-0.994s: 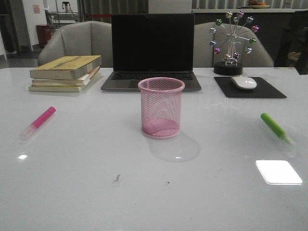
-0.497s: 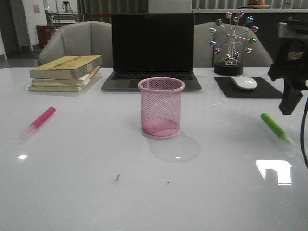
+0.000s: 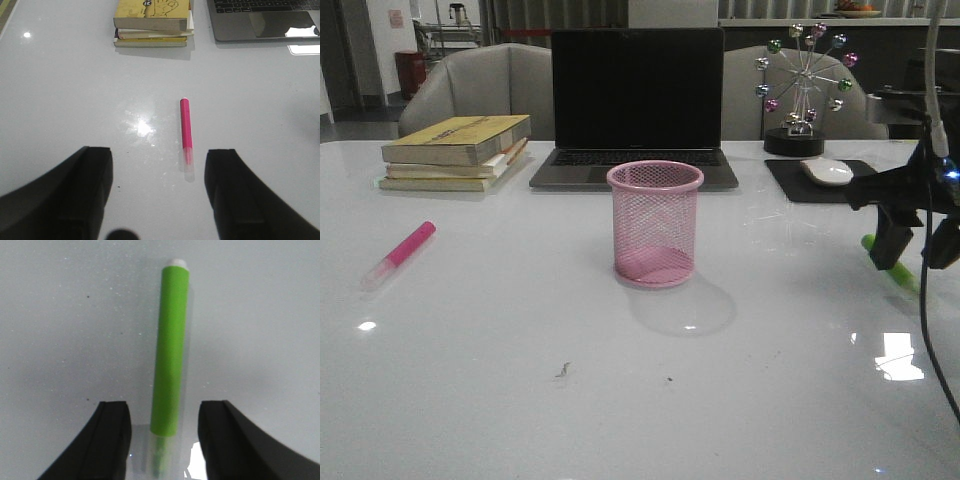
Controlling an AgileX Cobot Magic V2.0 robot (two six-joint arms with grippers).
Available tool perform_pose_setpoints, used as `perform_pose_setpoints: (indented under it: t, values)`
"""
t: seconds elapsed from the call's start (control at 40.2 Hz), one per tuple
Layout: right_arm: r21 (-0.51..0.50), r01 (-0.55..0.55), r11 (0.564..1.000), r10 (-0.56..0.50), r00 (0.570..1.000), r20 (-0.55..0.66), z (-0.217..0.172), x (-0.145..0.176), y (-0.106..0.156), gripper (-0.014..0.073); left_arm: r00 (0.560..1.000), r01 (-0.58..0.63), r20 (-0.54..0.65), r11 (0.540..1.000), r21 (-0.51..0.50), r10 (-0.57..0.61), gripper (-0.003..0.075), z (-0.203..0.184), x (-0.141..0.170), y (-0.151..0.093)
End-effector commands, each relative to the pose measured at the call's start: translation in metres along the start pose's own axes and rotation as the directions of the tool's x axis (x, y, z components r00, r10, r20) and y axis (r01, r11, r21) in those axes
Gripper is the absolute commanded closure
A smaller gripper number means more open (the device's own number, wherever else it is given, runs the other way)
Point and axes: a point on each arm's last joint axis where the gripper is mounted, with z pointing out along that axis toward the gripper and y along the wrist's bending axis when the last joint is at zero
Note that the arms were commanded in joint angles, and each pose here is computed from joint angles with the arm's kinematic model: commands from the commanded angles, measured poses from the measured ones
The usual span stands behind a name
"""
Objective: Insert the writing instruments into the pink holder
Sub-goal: 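Lower the right gripper onto the green highlighter and close on it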
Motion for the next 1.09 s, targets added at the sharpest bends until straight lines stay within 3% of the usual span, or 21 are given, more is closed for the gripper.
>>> perform_pose_setpoints:
  t: [0.0,0.472,0.646,0.895,1.069]
  values:
    - [-0.014,0.024,1.000,-0.022,0.994,0.107,-0.015,-0.022,0.009,0.0164,0.994,0.003,0.110,1.000,0.010,-0.004,0.0251,-0.010,-0.017,-0.002]
    - [-0.006,0.049,0.999,-0.048,0.996,0.079,-0.006,-0.034,0.010,0.0165,0.994,0.003,0.110,1.000,0.010,-0.004,0.0251,-0.010,-0.017,-0.002]
    - [0.000,0.053,0.999,-0.053,0.998,0.046,0.005,-0.030,0.008,0.0216,0.994,0.003,0.110,1.000,0.010,-0.004,0.0251,-0.010,-0.017,-0.002]
    - [0.003,0.054,0.999,-0.054,0.998,0.042,0.010,-0.029,0.008,0.0218,0.994,0.003,0.110,1.000,0.010,-0.004,0.0251,-0.010,-0.017,-0.002]
    - [0.002,0.052,0.999,-0.052,0.998,-0.028,0.023,-0.022,0.007,0.0366,0.994,0.003,0.110,1.000,0.010,-0.004,0.0251,-0.010,-0.017,-0.002]
